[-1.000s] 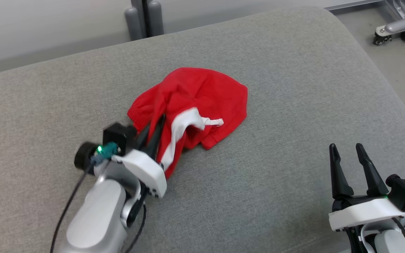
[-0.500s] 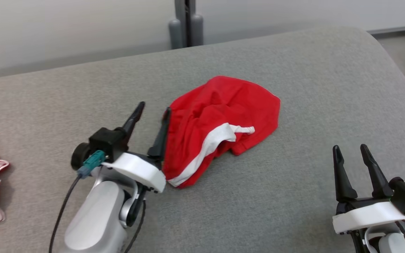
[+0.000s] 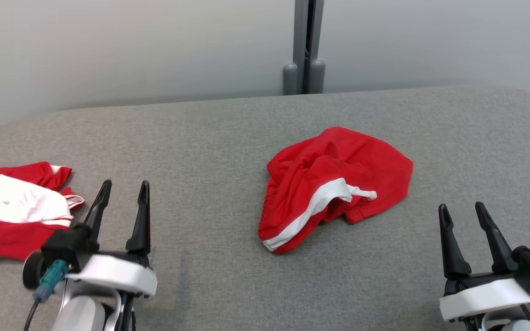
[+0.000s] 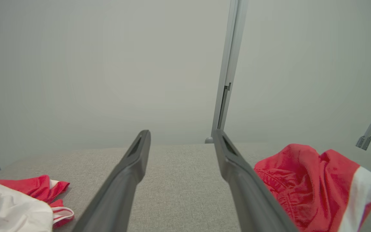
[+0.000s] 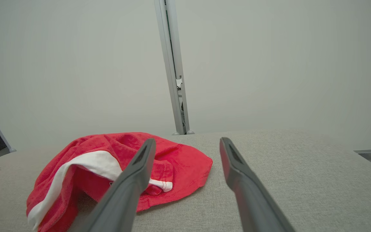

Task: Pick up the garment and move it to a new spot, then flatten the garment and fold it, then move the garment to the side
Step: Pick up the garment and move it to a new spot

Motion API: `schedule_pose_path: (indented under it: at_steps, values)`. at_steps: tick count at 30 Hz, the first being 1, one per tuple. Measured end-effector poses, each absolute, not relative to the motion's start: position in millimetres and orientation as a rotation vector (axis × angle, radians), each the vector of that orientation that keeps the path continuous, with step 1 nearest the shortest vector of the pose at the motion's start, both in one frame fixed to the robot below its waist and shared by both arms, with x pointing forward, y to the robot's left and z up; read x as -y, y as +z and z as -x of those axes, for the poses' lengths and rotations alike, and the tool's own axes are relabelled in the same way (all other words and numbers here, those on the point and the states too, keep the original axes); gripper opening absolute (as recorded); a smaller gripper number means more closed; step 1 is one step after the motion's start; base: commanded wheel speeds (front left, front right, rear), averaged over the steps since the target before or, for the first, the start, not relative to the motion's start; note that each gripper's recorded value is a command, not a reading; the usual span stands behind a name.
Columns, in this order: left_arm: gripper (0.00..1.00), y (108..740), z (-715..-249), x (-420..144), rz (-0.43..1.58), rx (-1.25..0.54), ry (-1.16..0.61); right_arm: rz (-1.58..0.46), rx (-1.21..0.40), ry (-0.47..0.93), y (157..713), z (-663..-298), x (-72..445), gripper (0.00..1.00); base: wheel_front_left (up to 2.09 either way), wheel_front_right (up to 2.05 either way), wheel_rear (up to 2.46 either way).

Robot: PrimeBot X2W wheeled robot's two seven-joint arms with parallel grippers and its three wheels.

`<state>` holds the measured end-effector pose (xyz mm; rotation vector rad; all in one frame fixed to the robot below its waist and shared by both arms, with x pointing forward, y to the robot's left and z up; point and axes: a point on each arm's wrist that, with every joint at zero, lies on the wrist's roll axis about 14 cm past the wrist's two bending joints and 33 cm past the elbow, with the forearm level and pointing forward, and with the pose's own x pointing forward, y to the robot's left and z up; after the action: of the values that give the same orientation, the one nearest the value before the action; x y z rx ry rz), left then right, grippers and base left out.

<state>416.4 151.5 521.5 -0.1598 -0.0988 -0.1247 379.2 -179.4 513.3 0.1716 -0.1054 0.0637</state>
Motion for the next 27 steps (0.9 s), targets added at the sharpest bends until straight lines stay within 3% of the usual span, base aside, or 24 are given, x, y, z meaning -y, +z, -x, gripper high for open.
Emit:
schedule_pose_path:
  at_steps: [10,27]
  values:
    - [1.00,500,-368,-190,0.130,0.051,-0.006,-0.167,0.107,0.102,515,-374,168,1.00,0.00,0.00,0.00]
    - [1.00,493,-355,-189,0.151,0.038,0.027,-0.175,0.071,0.094,503,-367,169,1.00,0.00,0.00,0.00]
